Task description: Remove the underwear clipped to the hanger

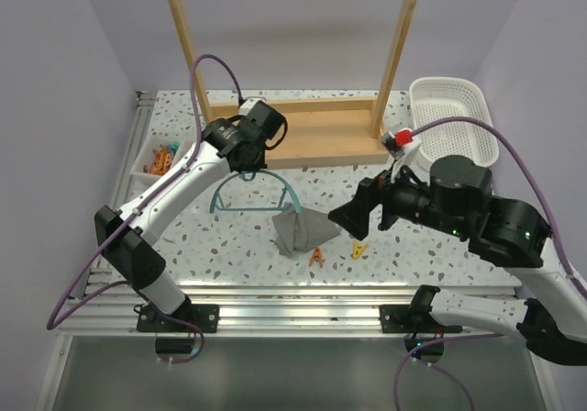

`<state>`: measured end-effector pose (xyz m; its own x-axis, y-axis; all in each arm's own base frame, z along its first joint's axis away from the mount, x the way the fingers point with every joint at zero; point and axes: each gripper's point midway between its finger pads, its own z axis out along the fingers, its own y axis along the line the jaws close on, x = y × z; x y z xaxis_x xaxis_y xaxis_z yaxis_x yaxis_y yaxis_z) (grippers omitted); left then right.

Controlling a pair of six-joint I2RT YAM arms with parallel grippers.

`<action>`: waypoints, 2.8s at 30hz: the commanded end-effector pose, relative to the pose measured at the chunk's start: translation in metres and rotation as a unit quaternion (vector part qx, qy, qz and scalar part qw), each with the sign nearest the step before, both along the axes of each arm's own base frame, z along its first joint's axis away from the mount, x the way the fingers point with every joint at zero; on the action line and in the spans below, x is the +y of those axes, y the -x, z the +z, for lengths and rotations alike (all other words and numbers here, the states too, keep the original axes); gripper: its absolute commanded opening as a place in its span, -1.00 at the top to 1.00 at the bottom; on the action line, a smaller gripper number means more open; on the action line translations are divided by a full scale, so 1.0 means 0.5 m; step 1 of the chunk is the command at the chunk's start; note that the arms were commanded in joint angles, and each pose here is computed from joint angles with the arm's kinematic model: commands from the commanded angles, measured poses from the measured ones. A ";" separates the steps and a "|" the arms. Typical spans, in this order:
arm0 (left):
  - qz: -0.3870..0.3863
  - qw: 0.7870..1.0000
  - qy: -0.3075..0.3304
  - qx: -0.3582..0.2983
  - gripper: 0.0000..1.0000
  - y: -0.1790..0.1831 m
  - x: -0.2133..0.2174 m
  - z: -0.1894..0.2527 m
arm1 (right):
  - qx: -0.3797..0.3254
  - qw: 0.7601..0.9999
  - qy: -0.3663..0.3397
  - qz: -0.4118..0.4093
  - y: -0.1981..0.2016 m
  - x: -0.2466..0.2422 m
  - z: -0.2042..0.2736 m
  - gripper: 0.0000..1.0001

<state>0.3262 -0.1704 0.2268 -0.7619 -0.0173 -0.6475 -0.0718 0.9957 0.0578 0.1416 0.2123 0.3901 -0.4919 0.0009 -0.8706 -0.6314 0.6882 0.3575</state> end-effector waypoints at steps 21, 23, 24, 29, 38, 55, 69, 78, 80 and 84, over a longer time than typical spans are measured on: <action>0.010 0.999 -0.036 -0.034 1.00 0.012 -0.091 0.045 | 0.111 0.994 0.002 -0.010 -0.071 0.165 -0.172 -0.82; 0.010 0.999 -0.036 -0.034 1.00 0.014 -0.091 0.044 | 0.105 0.994 -0.008 -0.014 -0.083 0.178 -0.171 -0.63; 0.012 0.999 -0.037 -0.035 1.00 0.014 -0.088 0.047 | 0.106 0.994 -0.009 -0.015 -0.086 0.183 -0.171 -0.53; 0.008 0.999 -0.035 -0.041 1.00 0.017 -0.086 0.059 | 0.109 0.994 0.005 -0.003 -0.093 0.204 -0.187 0.35; 0.010 0.996 -0.025 -0.079 0.08 0.018 -0.065 0.109 | 0.106 0.994 0.028 0.019 -0.069 0.179 -0.196 1.00; 0.069 0.917 0.253 -0.300 -1.00 0.066 0.076 0.443 | -0.055 0.983 0.065 -0.162 -0.223 -0.004 -0.047 1.00; -0.006 0.920 0.307 -0.243 -1.00 0.113 0.018 0.309 | -0.239 0.936 -0.037 -0.254 -0.415 -0.095 0.259 1.00; -0.007 0.931 0.303 -0.203 -1.00 0.139 0.020 0.212 | -0.237 0.928 -0.053 -0.283 -0.503 -0.119 0.290 1.00; -0.007 0.933 0.301 -0.196 -1.00 0.141 0.019 0.199 | -0.235 0.926 -0.050 -0.292 -0.516 -0.132 0.304 1.00; -0.006 0.935 0.299 -0.191 -1.00 0.138 0.016 0.196 | -0.219 0.932 -0.046 -0.286 -0.552 -0.121 0.274 1.00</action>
